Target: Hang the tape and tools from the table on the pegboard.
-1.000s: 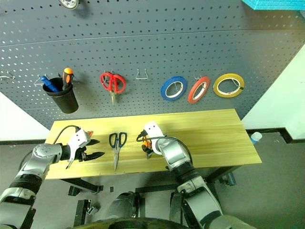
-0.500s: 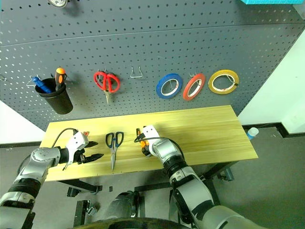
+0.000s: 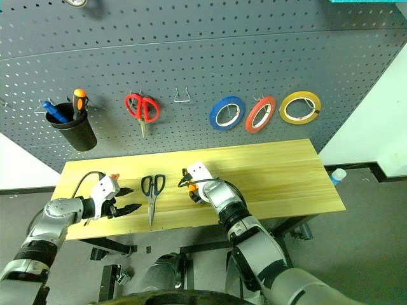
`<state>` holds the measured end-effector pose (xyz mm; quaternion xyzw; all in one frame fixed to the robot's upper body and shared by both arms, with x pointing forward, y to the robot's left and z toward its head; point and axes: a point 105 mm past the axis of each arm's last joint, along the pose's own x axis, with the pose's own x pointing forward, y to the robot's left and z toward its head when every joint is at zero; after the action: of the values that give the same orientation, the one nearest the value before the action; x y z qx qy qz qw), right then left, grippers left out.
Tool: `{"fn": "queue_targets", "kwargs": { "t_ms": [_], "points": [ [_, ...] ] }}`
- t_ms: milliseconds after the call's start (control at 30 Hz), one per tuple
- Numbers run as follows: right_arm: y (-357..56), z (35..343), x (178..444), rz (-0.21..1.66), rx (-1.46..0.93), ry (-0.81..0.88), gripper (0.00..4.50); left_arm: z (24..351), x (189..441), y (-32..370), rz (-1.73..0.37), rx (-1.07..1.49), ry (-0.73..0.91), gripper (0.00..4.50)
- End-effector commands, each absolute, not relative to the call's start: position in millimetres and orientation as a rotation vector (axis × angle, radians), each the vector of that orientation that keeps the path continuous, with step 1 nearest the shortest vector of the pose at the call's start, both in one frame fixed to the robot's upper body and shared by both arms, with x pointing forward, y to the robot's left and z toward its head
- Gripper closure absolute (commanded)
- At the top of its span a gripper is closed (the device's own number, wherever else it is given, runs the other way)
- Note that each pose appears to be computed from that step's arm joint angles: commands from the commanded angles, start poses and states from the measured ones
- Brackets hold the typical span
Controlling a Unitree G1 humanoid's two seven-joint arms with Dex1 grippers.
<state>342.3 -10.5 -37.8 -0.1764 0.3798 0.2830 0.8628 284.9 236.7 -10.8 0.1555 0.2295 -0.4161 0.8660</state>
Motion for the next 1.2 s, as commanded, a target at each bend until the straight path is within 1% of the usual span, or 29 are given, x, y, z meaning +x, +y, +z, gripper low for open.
{"fn": "queue_targets", "kwargs": {
  "t_ms": [33,167,333,500,600,767,800,833,1033,1200],
  "points": [
    [7,-22,348,0.624,-0.324,0.739,0.02,1,293,237,-0.862,0.341,0.435,1.08],
    [14,-21,349,0.624,-0.272,0.761,0.02,1,292,235,-0.865,0.337,0.43,1.08],
    [11,-26,355,0.541,-0.218,0.811,0.02,0,290,233,-0.868,0.331,0.429,1.08],
    [10,-33,355,0.534,-0.279,0.816,0.02,-1,290,231,-0.867,0.325,0.425,1.08],
    [8,-38,353,0.542,-0.322,0.815,0.6,-1,290,231,-0.865,0.324,0.423,1.08],
    [5,-38,357,0.545,-0.359,0.784,2.37,-2,289,230,-0.865,0.319,0.422,1.08],
    [5,-37,357,0.546,-0.358,0.783,2.62,-2,289,230,-0.865,0.318,0.422,1.08],
    [5,-37,358,0.548,-0.363,0.777,2.72,-2,289,229,-0.865,0.318,0.421,1.08],
    [3,-34,361,0.572,-0.427,0.738,2.73,-2,289,229,-0.86,0.315,0.418,1.08],
    [-3,-36,360,0.587,-0.451,0.737,2.73,-3,287,230,-0.855,0.312,0.42,1.08]
  ]
}}
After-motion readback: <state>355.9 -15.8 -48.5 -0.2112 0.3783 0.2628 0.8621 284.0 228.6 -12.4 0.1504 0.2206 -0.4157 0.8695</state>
